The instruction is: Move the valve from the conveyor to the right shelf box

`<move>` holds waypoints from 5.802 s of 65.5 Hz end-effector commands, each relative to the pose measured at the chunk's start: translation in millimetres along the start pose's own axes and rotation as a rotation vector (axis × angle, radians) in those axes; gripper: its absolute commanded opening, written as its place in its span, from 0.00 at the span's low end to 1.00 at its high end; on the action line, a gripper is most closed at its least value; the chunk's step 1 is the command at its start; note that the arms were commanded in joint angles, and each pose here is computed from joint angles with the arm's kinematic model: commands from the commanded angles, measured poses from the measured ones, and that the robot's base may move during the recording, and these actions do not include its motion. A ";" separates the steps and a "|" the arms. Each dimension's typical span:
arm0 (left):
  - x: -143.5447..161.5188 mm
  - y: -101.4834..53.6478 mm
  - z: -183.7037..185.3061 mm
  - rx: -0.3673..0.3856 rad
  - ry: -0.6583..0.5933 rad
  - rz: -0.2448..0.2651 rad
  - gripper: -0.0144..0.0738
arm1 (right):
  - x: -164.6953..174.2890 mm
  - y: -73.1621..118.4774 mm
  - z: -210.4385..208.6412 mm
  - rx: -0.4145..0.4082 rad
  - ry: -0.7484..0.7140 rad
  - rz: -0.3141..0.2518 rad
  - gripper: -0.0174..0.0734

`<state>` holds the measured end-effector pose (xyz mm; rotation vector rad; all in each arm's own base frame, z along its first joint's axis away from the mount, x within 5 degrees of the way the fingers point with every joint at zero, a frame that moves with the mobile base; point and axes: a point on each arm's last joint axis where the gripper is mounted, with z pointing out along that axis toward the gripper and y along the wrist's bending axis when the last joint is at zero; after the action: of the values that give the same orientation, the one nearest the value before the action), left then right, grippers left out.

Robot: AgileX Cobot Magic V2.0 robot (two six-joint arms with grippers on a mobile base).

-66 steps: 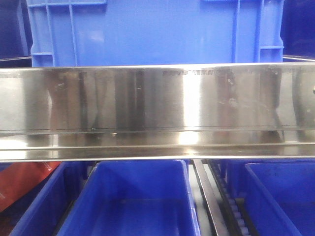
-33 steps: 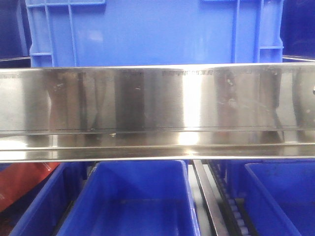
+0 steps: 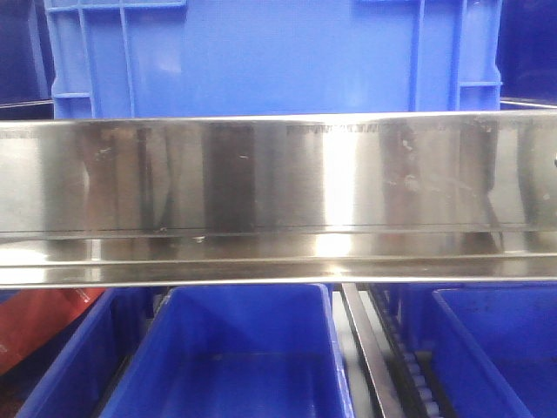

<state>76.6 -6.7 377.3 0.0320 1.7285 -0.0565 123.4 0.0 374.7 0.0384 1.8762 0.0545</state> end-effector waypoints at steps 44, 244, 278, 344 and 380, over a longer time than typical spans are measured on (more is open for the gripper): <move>-133.3 -76.5 146.2 0.414 0.048 0.050 0.04 | -137.3 68.1 75.3 -0.273 -0.197 -0.069 0.01; -24.0 -63.5 81.7 0.393 -0.112 -0.073 0.04 | -49.2 68.1 62.6 -0.319 -0.284 -0.073 0.01; 5.6 -24.7 -8.7 0.407 -0.355 -0.090 0.04 | 5.7 33.0 -25.8 -0.330 -0.452 -0.047 0.01; 4.8 -22.9 -13.5 0.408 -0.376 -0.094 0.04 | 161.4 -13.7 -9.5 0.080 -0.387 -0.040 0.01; 4.8 -22.9 -13.5 0.408 -0.376 -0.094 0.04 | 165.9 -13.2 -19.6 0.080 -0.493 -0.044 0.01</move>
<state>62.9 -29.8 373.2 0.2291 1.3443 -0.4613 55.9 -4.1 219.0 0.0663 1.4261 -0.0392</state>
